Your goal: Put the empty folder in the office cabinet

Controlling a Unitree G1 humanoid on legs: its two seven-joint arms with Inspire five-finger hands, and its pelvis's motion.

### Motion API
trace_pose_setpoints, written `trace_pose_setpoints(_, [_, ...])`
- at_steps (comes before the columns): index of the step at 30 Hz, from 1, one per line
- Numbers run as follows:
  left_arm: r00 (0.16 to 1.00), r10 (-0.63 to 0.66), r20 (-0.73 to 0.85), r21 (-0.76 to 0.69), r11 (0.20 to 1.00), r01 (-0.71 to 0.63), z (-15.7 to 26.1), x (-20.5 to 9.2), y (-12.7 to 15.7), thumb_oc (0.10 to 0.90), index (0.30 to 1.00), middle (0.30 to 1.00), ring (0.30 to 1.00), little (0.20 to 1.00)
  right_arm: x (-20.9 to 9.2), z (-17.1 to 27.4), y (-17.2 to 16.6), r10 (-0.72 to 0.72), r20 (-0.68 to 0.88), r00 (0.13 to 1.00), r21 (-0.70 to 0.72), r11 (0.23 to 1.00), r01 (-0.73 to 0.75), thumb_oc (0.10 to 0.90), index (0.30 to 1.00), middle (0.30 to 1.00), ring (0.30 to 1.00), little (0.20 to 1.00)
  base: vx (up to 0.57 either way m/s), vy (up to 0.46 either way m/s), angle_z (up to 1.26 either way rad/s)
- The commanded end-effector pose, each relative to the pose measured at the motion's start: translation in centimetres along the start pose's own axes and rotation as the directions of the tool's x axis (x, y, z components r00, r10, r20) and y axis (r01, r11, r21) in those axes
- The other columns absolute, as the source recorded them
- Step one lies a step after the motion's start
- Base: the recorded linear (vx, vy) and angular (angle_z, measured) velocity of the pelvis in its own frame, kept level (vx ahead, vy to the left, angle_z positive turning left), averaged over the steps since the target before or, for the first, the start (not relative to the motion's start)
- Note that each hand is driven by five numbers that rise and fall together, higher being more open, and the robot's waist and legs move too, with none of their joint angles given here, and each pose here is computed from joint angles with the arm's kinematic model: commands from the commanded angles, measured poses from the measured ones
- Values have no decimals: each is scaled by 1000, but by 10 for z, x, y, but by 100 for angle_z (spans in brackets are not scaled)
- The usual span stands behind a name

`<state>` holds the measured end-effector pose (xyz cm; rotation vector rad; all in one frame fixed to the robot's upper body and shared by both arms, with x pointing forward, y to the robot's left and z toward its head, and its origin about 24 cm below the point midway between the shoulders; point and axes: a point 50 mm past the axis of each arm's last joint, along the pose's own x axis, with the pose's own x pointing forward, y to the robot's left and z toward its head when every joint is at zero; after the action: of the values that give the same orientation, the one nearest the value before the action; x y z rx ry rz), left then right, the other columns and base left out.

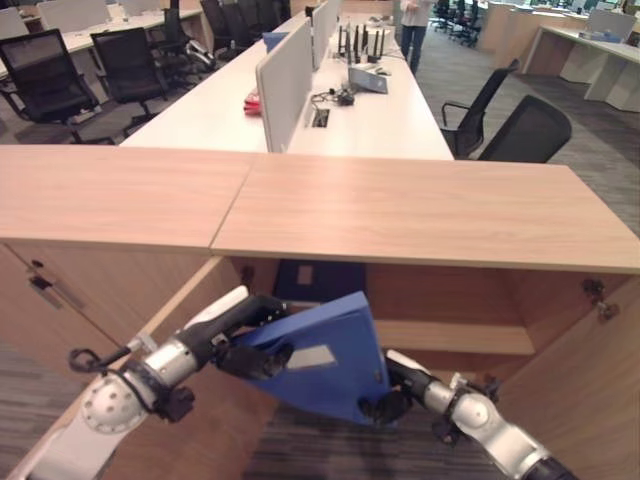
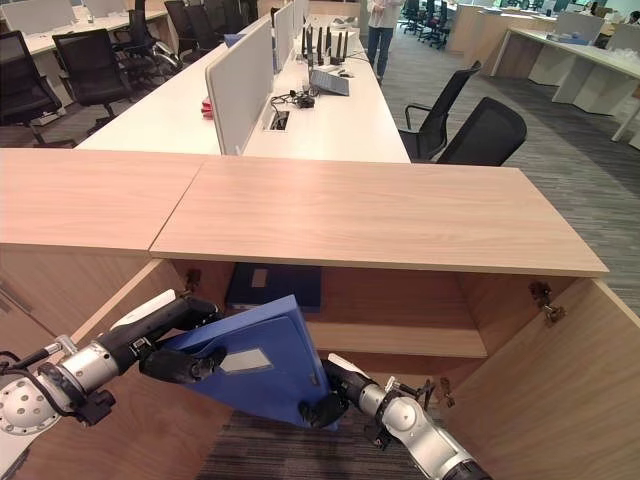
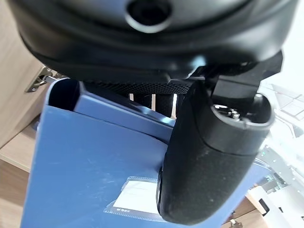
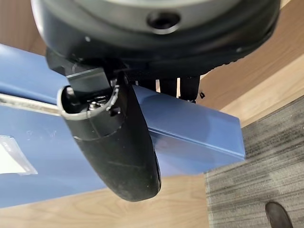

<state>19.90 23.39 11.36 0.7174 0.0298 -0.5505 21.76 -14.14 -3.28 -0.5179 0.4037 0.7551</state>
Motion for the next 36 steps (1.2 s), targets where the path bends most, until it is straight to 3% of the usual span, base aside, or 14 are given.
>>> trace_pose_setpoints(1, [832, 59, 552, -83, 996, -15, 88, 13, 6, 400, 300, 300, 300, 300, 21, 72, 15, 81, 340, 937, 87, 989, -117, 400, 300, 300, 300, 300, 0, 0, 0])
trace_pose_setpoints(3, [834, 61, 549, -96, 995, -9, 87, 14, 5, 400, 300, 300, 300, 300, 21, 69, 18, 61, 340, 938, 144, 983, -116, 400, 300, 300, 300, 300, 0, 0, 0])
trace_pose_setpoints(7, [851, 67, 521, -168, 985, 25, 79, 20, -4, 400, 300, 300, 300, 300, 24, 57, 33, -2, 352, 936, 488, 854, -181, 400, 300, 300, 300, 300, 0, 0, 0])
trace_pose_setpoints(8, [851, 66, 521, -168, 985, 26, 79, 20, -4, 400, 300, 300, 300, 300, 24, 57, 33, -3, 352, 936, 489, 853, -181, 400, 300, 300, 300, 300, 0, 0, 0])
trace_pose_setpoints(10, [880, 74, 469, -201, 979, 25, 66, 22, -8, 400, 300, 300, 300, 300, 24, 48, 45, -9, 349, 937, 654, 719, -237, 400, 300, 300, 300, 300, 0, 0, 0])
trace_pose_setpoints(11, [881, 75, 468, -202, 979, 24, 66, 22, -8, 532, 498, 498, 498, 498, 24, 48, 46, -8, 348, 937, 655, 718, -237, 400, 300, 300, 300, 300, 0, 0, 0])
trace_pose_setpoints(12, [888, 89, 450, -217, 976, 12, 62, 21, -9, 800, 900, 900, 900, 900, 23, 47, 45, -16, 345, 938, 669, 706, -234, 400, 300, 300, 300, 300, 0, 0, 0])
trace_pose_setpoints(16, [921, 140, 364, -293, 956, -30, 42, 17, -15, 800, 900, 900, 900, 900, 8, 37, 31, -92, 327, 941, 702, 690, -177, 400, 300, 300, 300, 300, 0, 0, 0])
trace_pose_setpoints(19, [965, 175, 194, -397, 914, -86, 6, 1, -26, 800, 900, 900, 900, 900, -33, 13, -2, -276, 261, 925, 726, 687, 0, 400, 300, 300, 300, 300, -1, 6, 5])
trace_pose_setpoints(22, [977, 197, 78, -466, 874, -139, -16, -9, -36, 800, 900, 900, 900, 900, -52, 0, -15, -365, 207, 907, 749, 656, 93, 400, 300, 300, 300, 300, 0, 0, 0])
trace_pose_setpoints(25, [965, 218, -144, -613, 746, -260, -57, -31, -61, 800, 900, 900, 900, 900, -78, -22, -34, -507, 112, 855, 781, 576, 240, 400, 300, 300, 300, 300, 0, 0, 0])
trace_pose_setpoints(28, [947, 188, -260, -651, 691, -316, -78, -42, -77, 800, 900, 900, 900, 900, -85, -34, -45, -572, 41, 819, 786, 525, 327, 400, 300, 300, 300, 300, 0, 0, 0])
trace_pose_setpoints(32, [949, 139, -283, -636, 714, -294, -84, -47, -81, 800, 900, 900, 900, 900, -86, -35, -57, -619, 26, 785, 790, 494, 363, 400, 300, 300, 300, 300, -7, 2, -1])
trace_pose_setpoints(36, [935, 107, -339, -714, 618, -330, -96, -47, -99, 800, 900, 900, 900, 900, -84, -31, -66, -671, 26, 741, 819, 439, 370, 400, 300, 300, 300, 300, -1, 1, 4])
